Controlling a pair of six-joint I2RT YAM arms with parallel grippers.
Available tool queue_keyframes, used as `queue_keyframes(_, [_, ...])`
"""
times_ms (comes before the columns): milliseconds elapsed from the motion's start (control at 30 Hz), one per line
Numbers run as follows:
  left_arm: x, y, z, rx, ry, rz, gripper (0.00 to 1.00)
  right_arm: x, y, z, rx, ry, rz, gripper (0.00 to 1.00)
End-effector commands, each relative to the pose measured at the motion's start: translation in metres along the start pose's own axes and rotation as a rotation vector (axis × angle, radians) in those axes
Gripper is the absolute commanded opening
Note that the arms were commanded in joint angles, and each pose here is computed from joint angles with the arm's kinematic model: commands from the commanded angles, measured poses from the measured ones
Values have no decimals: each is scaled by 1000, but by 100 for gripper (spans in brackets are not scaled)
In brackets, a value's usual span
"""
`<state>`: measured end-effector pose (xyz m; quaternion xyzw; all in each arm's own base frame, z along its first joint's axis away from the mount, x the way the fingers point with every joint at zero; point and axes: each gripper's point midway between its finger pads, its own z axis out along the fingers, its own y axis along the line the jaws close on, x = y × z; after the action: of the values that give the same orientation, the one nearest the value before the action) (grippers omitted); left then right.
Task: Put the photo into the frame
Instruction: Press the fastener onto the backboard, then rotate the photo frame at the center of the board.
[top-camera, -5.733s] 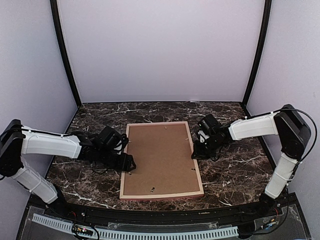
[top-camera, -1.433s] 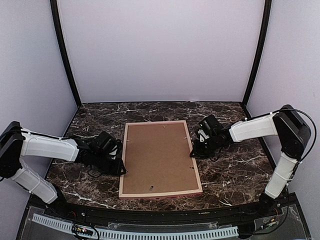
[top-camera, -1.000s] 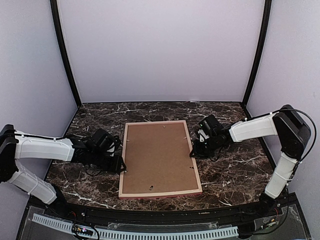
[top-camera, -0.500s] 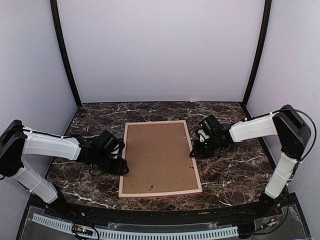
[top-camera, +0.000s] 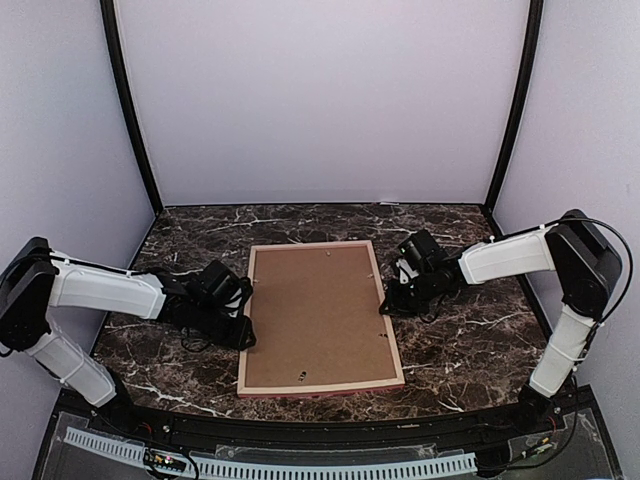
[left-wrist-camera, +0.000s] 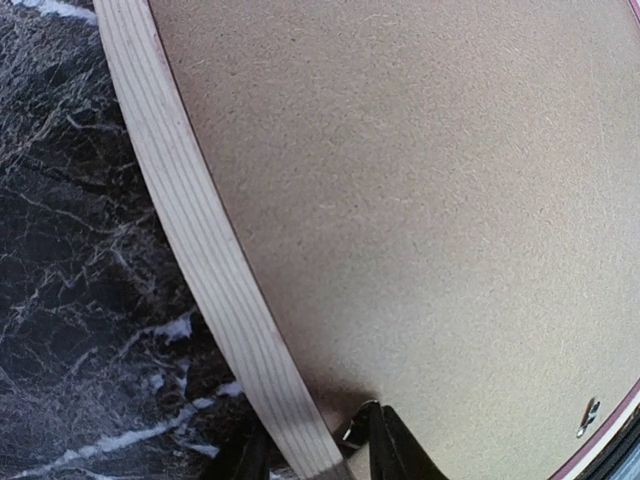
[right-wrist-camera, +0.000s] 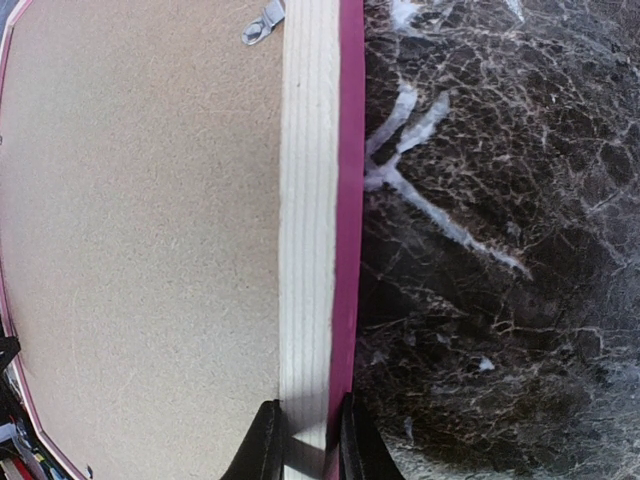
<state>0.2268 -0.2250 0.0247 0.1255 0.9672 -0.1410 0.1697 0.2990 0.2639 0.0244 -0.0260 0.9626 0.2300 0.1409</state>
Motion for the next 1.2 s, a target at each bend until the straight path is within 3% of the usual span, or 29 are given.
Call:
queue_keyframes(0, [0, 7, -4, -48, -5, 21, 34, 34, -30, 24, 67, 106, 43, 4])
queue_keyframes(300, [-6, 4, -8, -34, -34, 29, 32, 34, -32, 23, 72, 104, 46, 4])
queue_keyframes(633, [-23, -10, -29, 36, -115, 27, 69, 27, -33, 19, 103, 92, 24, 4])
queue_keyframes(933, [-39, -5, -39, 74, -125, 4, 79, 3, -48, 1, 225, 82, -118, 3])
queue_keyframes(1167, [-97, -8, -52, 122, -194, 57, 88, -15, -42, -8, 263, 112, -322, 3])
